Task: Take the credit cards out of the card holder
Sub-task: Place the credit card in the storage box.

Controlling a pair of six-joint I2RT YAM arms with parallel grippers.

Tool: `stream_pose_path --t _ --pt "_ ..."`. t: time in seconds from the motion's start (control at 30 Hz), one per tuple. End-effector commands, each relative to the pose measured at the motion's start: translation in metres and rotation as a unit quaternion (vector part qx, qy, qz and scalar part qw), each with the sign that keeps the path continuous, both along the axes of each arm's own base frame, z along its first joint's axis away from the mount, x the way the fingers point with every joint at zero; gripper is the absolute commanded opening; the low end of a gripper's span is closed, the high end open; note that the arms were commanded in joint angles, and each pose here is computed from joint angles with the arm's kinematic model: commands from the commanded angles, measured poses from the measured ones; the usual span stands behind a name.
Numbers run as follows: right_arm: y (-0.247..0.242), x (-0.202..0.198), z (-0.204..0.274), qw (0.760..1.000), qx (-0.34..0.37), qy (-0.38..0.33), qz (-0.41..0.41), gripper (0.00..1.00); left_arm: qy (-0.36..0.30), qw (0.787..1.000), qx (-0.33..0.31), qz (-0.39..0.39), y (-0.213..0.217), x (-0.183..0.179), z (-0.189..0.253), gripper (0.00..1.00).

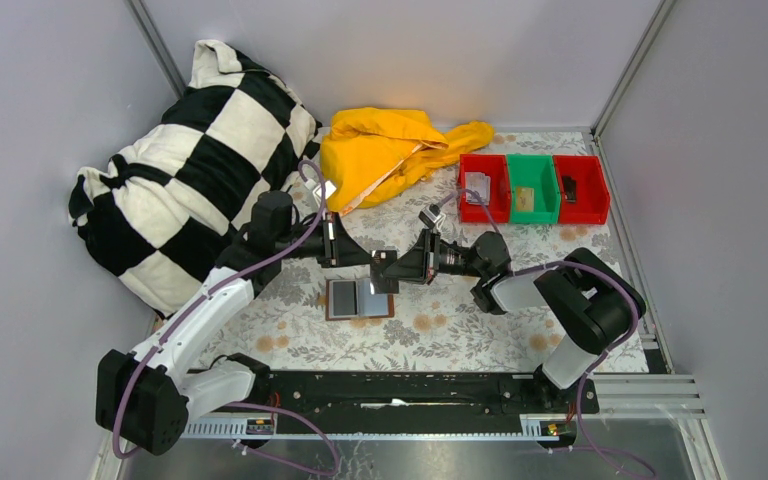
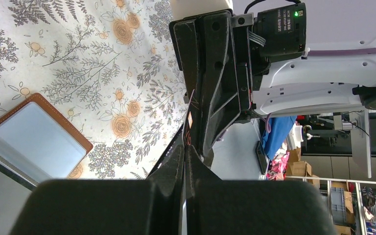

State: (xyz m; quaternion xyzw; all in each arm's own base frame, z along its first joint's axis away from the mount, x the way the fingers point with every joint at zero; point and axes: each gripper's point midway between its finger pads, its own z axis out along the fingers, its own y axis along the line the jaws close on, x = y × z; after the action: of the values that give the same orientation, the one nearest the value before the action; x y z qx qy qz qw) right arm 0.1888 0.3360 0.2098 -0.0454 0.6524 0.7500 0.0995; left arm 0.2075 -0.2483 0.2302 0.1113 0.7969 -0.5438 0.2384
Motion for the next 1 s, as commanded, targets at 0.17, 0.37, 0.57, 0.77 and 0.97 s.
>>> stream_pose_path --t 0.17,0.37,0.57,0.77,0.97 --pt "-0.027 0.022 0.001 0.995 -0.045 -0.067 -0.057 0.00 -0.010 0.997 0.071 0.038 0.014 0.015 -0.010 0.75" --pt "-0.115 0.088 -0.028 0.918 -0.314 -0.119 -0.212 0.00 -0.034 0.986 0.134 0.096 0.035 0.029 -0.004 0.80" --pt "-0.194 0.125 -0.015 0.835 -0.456 -0.113 -0.288 0.00 -0.043 0.983 0.133 0.118 0.040 0.030 0.004 0.82" --pt "-0.265 0.177 0.000 0.736 -0.563 -0.108 -0.361 0.00 -0.035 0.985 0.126 0.110 0.039 0.022 -0.005 0.85" --pt "-0.325 0.221 0.016 0.642 -0.625 -0.127 -0.426 0.00 -0.040 0.985 0.129 0.111 0.041 0.021 -0.010 0.87"
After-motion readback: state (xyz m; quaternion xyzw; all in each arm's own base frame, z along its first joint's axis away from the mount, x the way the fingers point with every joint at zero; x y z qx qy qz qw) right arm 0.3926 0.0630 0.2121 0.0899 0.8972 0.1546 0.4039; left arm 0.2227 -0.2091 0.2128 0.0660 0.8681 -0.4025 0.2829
